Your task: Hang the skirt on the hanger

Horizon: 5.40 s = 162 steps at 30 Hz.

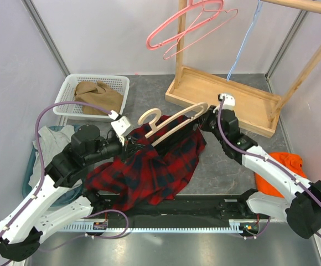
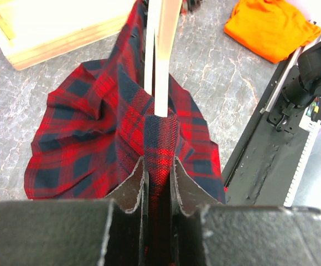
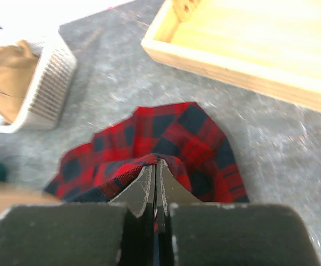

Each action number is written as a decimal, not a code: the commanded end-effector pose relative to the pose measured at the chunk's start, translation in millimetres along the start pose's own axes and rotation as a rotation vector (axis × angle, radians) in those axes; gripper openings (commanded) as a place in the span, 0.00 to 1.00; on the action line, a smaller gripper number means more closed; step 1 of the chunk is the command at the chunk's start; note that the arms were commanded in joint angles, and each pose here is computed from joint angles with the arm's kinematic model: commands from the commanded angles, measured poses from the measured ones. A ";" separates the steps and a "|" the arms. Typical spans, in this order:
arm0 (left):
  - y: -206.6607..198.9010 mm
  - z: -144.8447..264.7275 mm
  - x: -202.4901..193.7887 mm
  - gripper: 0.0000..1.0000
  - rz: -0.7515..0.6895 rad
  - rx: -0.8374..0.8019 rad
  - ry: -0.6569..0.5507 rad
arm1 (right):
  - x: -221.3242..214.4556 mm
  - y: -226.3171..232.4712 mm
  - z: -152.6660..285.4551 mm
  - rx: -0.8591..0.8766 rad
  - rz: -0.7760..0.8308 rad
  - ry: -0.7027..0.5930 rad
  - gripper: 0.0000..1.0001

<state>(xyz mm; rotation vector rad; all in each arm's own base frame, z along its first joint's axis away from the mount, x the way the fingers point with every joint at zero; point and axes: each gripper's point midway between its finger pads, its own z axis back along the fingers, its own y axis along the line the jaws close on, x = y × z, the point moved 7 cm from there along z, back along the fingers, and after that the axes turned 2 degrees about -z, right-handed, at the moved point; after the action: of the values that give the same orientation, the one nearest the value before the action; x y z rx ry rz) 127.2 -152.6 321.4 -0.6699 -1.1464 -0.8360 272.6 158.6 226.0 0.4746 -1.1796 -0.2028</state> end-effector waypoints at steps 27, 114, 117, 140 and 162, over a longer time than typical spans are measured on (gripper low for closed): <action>9.1 -12.0 -10.9 0.02 -0.034 0.028 0.072 | 108.8 -0.8 44.0 0.054 0.265 0.036 0.00; -20.1 -118.0 38.4 0.02 -0.182 -0.457 0.076 | 58.2 29.8 138.4 0.557 0.165 0.261 0.00; -22.3 -120.6 32.5 0.02 -0.179 -0.487 0.076 | 43.0 20.6 137.3 0.545 0.195 0.330 0.00; -42.0 -81.6 20.8 0.02 -0.210 -0.667 0.091 | 52.7 46.8 145.3 0.997 0.538 0.284 0.73; -33.8 -82.9 32.6 0.02 -0.224 -0.567 0.084 | 5.4 54.2 130.3 1.054 0.505 0.469 0.08</action>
<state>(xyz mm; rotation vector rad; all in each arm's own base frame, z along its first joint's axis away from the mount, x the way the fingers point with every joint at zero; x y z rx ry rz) 141.1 -239.4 291.3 -0.9530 -0.7241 -1.3465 142.2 170.6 298.2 1.0901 -0.7949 0.9778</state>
